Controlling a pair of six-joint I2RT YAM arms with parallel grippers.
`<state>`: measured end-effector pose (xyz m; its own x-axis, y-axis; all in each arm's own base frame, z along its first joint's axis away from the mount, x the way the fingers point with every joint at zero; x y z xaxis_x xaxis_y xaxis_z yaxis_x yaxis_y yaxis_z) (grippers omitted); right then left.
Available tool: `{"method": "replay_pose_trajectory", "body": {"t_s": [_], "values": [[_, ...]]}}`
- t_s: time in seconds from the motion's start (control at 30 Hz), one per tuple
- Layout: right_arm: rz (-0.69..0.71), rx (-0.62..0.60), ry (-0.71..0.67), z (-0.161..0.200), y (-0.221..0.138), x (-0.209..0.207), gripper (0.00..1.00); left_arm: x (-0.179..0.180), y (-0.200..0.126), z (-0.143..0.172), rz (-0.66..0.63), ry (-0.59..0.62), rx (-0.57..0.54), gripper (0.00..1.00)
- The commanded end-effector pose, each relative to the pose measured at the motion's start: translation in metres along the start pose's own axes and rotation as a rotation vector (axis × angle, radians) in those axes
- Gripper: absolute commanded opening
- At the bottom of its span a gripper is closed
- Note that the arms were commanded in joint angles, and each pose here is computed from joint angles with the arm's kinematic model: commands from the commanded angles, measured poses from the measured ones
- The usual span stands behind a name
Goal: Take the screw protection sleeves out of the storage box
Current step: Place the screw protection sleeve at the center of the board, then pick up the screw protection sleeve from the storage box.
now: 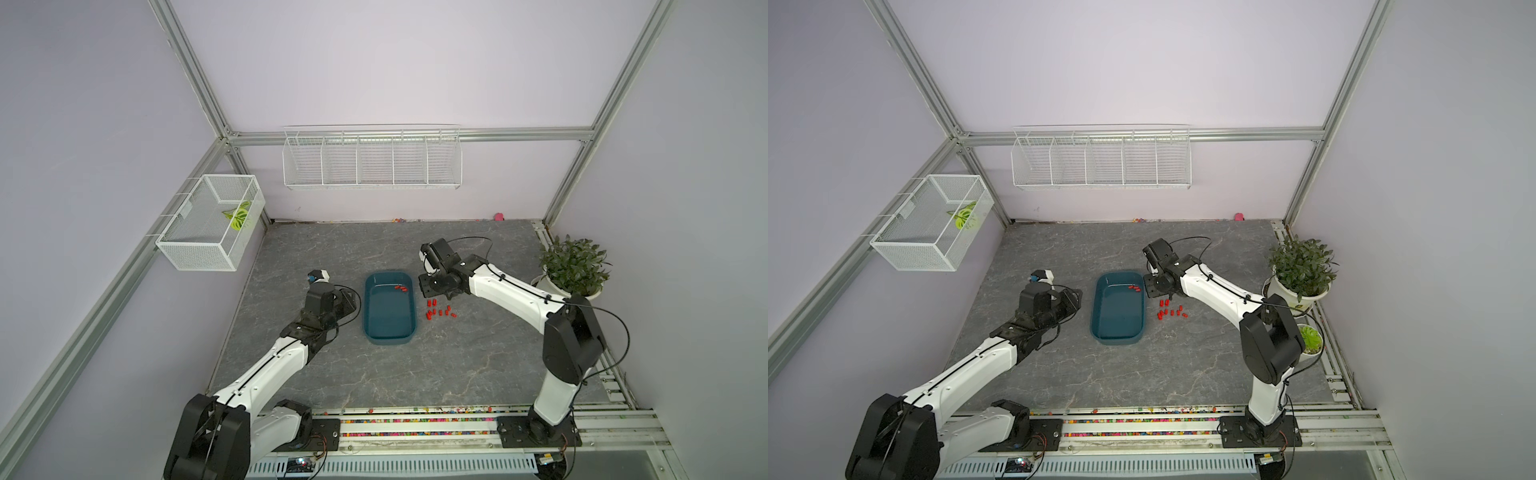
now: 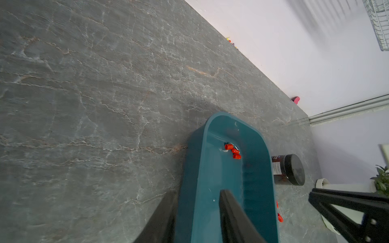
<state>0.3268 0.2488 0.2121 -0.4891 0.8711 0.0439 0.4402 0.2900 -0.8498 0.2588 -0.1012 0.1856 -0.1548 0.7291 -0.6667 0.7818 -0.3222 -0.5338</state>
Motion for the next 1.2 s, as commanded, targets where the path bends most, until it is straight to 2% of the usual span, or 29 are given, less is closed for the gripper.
{"method": "replay_pose_trajectory", "body": {"t_s": [0.0, 0.23, 0.43, 0.67, 0.9, 1.17], "values": [[-0.005, -0.081, -0.069, -0.008, -0.012, 0.007, 0.29, -0.003, 0.003, -0.009, 0.006, -0.03, 0.022, 0.4], [-0.08, -0.129, -0.123, -0.022, -0.014, 0.019, 0.28, 0.039, 0.018, -0.021, 0.041, -0.242, 0.112, 0.4], [-0.171, -0.176, -0.194, -0.031, -0.015, 0.031, 0.31, 0.037, 0.022, -0.023, 0.048, -0.244, 0.148, 0.4], [-0.177, -0.17, -0.243, -0.05, -0.013, 0.041, 0.31, 0.036, 0.02, -0.023, 0.05, -0.243, 0.156, 0.4], [-0.176, -0.128, -0.259, -0.047, 0.013, 0.055, 0.31, 0.041, 0.034, -0.02, 0.04, -0.255, 0.193, 0.4], [-0.137, -0.036, -0.28, -0.045, 0.035, 0.072, 0.34, 0.04, 0.032, -0.02, 0.042, -0.255, 0.188, 0.4]]}}
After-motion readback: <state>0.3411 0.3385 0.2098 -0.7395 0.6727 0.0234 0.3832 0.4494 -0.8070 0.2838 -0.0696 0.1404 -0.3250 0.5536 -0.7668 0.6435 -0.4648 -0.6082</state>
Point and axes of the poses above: each gripper's point midway between its finger pads, its own y axis out along the fingers, its own x axis along the line the jaws close on, z = x × y, the point moved 9 cm from there along -y, back along the fingers, and after that the axes turned 8 degrees about -y, right-handed, at the moved point
